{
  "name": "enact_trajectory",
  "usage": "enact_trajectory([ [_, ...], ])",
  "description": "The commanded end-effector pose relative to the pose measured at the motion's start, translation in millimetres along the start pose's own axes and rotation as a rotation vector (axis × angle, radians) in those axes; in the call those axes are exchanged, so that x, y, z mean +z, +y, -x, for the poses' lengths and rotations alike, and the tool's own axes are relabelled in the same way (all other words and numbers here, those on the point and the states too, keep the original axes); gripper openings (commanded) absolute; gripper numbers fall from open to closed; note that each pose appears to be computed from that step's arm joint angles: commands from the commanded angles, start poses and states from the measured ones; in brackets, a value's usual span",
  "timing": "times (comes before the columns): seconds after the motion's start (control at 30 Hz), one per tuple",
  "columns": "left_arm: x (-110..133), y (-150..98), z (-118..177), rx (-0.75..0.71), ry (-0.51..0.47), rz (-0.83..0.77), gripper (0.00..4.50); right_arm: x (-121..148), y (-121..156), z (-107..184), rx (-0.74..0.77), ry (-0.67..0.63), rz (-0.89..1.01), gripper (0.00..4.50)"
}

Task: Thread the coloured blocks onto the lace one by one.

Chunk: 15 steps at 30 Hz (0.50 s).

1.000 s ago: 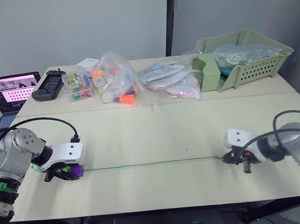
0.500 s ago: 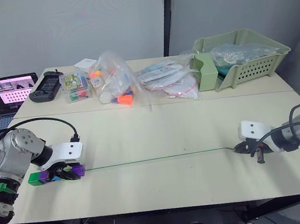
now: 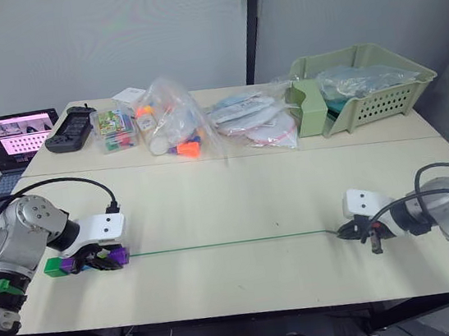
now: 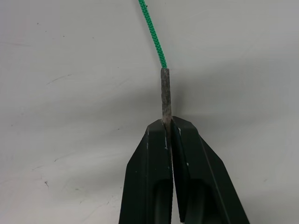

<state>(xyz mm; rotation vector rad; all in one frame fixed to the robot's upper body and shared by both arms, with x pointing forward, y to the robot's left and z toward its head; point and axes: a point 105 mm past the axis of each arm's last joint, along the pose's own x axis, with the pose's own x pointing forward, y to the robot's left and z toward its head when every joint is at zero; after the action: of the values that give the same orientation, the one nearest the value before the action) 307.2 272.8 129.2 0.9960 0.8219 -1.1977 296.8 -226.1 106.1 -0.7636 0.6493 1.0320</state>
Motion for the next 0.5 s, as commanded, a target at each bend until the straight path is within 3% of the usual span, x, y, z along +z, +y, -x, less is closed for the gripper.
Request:
enact_trajectory([
  [0.03, 8.6, 4.2, 14.8, 0.045, -0.045, -0.005, 2.73, 12.1, -5.3, 8.0, -0.027, -0.033, 0.014, 0.97],
  [0.2, 12.4, 5.3, 24.7, 0.065, -0.073, 0.009, 4.43, 27.2, -3.7, 16.7, -0.018, -0.081, 0.005, 2.7],
  [0.37, 14.9, 11.2, 50.4, 0.141, -0.173, 0.076, 4.5, 38.9, -8.4, 41.6, -0.034, -0.165, -0.069, 4.43],
  [0.47, 15.1, 13.7, 64.4, 0.191, -0.263, 0.135, 4.5, 36.4, -11.1, 52.5, -0.052, -0.21, -0.127, 4.47],
  [0.5, 17.3, 14.3, 72.1, 0.205, -0.341, 0.182, 4.5, 34.0, -12.7, 56.9, -0.065, -0.23, -0.153, 4.47],
])
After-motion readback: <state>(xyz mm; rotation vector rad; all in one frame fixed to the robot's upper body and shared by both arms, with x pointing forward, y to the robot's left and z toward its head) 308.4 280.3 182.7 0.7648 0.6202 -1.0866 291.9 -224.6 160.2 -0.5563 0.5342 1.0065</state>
